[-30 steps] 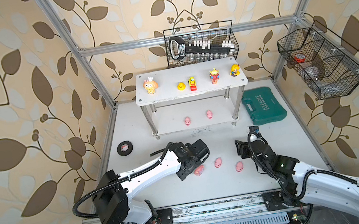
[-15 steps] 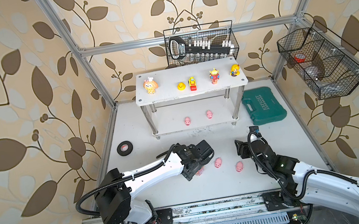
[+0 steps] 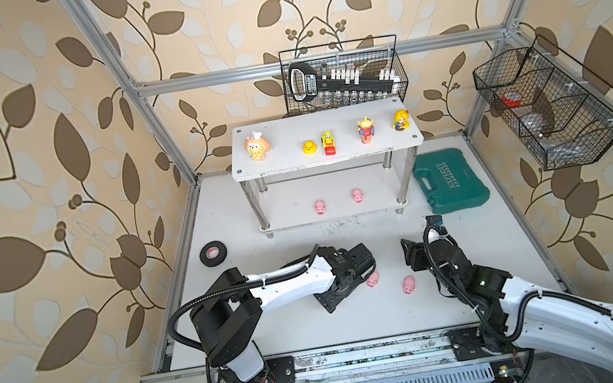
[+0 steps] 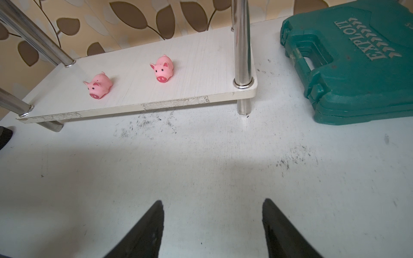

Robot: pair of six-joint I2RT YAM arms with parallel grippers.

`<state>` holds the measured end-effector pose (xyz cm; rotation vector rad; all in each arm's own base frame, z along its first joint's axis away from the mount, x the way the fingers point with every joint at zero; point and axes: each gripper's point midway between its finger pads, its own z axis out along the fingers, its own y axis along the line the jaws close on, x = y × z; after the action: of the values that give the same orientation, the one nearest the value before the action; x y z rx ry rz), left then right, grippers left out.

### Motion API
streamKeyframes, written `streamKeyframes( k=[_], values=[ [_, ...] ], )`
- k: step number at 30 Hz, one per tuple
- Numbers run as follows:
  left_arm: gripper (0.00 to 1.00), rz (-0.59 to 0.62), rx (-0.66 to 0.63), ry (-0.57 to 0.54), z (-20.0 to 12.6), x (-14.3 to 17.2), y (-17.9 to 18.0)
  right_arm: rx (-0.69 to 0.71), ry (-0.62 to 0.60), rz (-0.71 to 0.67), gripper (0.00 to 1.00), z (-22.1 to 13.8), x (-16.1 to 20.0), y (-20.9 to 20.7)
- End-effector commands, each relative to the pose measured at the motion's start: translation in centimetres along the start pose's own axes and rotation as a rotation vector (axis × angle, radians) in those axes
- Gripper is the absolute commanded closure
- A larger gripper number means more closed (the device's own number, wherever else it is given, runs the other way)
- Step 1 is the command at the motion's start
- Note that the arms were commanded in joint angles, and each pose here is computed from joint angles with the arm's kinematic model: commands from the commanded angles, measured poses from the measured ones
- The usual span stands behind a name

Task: Organize plastic toys on shelves
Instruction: Pick up the plastic toy at the center of the board.

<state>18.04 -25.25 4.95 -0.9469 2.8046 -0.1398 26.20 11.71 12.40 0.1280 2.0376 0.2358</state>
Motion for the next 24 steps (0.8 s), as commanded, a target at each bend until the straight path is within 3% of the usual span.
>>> streamKeyframes(
  k=[1, 10, 18, 24],
  values=[
    [0.21, 0.019, 0.009, 0.01, -0.3, 0.5, -0.9, -0.002, 0.004, -0.006, 0.32, 0.0, 0.3, -0.2],
    [0.3, 0.026, -0.012, 0.009, 0.3, 0.6, -0.6, -0.001, 0.004, -0.006, 0.32, 0.0, 0.3, -0.2],
    [0.47, 0.037, 0.002, 0.009, 0.5, 0.6, -0.6, -0.001, 0.001, -0.005, 0.32, 0.0, 0.3, -0.2],
    [0.51, 0.102, 0.028, -0.012, -0.6, 0.0, -0.4, 0.0, -0.001, -0.004, 0.32, 0.0, 0.3, -0.3]
  ],
)
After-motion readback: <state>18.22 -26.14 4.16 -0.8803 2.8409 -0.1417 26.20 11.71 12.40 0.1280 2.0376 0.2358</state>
